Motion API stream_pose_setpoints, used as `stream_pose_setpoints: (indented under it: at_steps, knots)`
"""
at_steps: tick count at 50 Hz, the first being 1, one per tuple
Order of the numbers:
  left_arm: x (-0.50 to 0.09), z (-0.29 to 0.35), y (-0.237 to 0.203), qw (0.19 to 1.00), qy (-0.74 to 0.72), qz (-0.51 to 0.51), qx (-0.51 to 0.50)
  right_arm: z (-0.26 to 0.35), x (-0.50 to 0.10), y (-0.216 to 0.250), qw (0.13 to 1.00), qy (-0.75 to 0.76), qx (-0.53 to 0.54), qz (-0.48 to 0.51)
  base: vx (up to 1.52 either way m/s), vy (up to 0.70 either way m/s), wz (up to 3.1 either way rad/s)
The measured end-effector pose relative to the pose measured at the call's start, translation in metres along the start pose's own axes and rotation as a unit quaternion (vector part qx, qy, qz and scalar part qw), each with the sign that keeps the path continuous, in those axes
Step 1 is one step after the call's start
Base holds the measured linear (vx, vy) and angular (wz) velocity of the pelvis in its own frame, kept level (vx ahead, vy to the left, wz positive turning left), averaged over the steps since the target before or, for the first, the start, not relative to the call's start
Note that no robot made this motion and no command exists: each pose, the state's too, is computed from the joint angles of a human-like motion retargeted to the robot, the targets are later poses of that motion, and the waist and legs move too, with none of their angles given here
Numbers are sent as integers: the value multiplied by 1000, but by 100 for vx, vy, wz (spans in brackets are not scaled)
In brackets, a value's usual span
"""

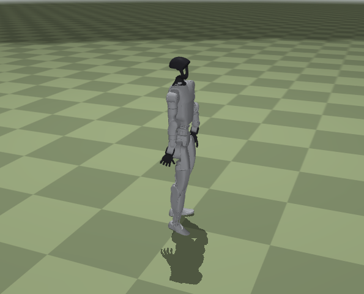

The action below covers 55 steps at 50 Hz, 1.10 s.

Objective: In place motions

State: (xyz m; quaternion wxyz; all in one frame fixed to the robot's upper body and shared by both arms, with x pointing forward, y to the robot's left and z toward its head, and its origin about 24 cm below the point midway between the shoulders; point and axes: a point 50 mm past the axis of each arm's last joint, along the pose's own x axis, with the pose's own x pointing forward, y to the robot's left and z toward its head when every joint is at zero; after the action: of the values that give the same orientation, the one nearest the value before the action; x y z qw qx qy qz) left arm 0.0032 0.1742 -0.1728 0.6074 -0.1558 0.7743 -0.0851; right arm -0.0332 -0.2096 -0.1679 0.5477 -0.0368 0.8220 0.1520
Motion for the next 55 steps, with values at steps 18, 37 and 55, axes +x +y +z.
stream_pose_setpoints:
  at_steps: [18, 37, 55]
  knots:
    - [15, -56, -21, 991, 68, -59, -97, 28, -10, -11, 988, -12, -155, -16, -3, 19, -20]
    - [3, -36, 2, 989, 121, -11, 89, -13, 4, 5, 998, -16, 27, 51, -4, 2, 59]
    - [13, -83, -17, 987, 136, -63, -58, 19, -8, -14, 998, -68, -12, -2, 9, -7, -64]
